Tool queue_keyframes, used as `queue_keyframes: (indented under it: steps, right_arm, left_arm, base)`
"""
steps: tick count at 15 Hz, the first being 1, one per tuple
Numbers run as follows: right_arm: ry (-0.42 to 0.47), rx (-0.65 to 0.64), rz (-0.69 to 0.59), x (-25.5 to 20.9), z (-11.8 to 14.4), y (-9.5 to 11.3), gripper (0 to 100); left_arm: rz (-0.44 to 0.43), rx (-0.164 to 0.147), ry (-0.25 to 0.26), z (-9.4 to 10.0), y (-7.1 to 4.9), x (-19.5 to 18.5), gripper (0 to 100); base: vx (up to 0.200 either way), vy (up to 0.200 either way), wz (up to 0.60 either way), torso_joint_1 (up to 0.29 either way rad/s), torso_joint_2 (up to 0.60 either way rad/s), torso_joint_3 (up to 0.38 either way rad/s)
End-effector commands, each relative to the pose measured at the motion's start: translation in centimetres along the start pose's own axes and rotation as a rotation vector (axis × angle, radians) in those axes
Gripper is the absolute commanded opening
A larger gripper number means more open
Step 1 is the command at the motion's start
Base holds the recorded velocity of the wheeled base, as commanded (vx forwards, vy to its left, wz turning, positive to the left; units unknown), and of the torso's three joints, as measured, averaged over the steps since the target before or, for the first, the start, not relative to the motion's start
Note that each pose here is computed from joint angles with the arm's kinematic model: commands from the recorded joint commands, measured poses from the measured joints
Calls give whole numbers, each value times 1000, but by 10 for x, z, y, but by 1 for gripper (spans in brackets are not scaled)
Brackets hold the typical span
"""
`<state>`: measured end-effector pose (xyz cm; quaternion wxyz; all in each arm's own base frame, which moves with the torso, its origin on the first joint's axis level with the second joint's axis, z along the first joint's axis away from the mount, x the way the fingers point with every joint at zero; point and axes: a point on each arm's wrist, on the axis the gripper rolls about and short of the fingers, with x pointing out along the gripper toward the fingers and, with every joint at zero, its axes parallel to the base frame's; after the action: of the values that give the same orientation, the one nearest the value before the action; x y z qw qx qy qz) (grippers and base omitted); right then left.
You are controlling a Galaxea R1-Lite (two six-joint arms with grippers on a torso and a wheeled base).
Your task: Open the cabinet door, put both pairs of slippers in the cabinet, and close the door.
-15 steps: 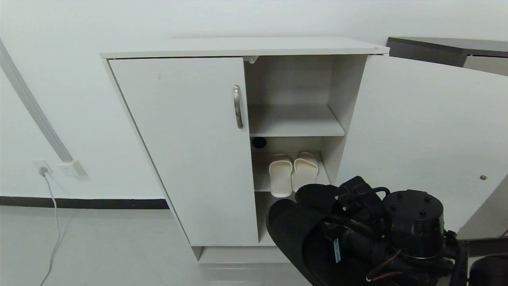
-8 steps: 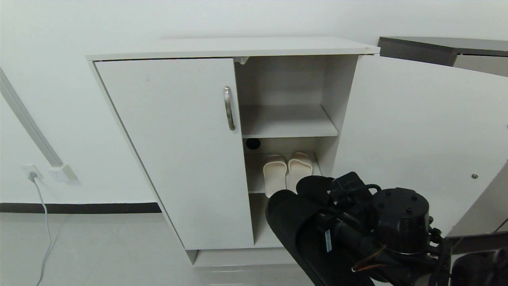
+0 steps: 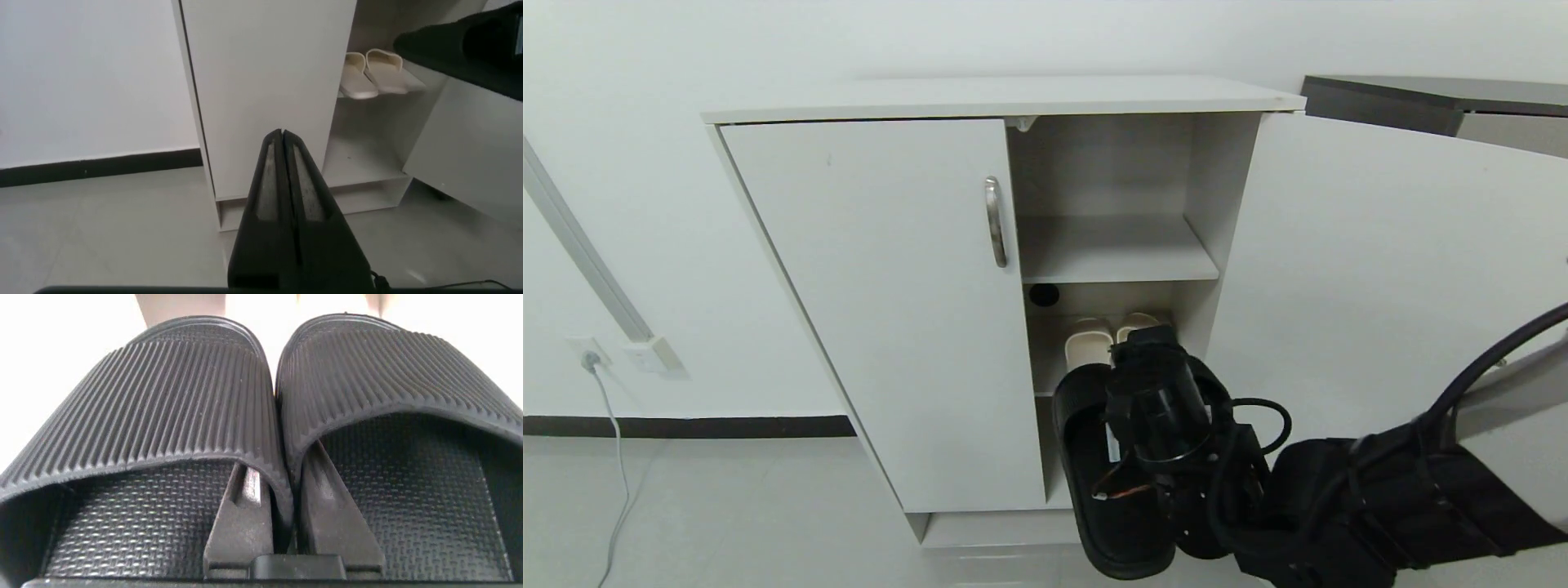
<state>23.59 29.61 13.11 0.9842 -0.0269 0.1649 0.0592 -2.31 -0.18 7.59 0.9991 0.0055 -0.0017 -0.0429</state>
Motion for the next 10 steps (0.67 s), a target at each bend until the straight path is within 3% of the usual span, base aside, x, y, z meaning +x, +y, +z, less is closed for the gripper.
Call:
queue_keyframes:
  steps: [1, 6, 10]
  right_arm:
    - [-18, 77, -91, 2, 28, 11, 0]
    - [-104, 60, -91, 2, 68, 10, 0]
    - [-138, 59, -83, -3, 83, 10, 0]
  left_arm:
    - [0, 0, 1, 0, 0, 0, 0]
    - [0, 0, 1, 0, 0, 0, 0]
    - [0, 0, 1, 0, 0, 0, 0]
  base:
    - [0, 0, 0, 0, 0, 0]
    - [0, 0, 0, 0, 0, 0]
    - [0, 0, 0, 0, 0, 0]
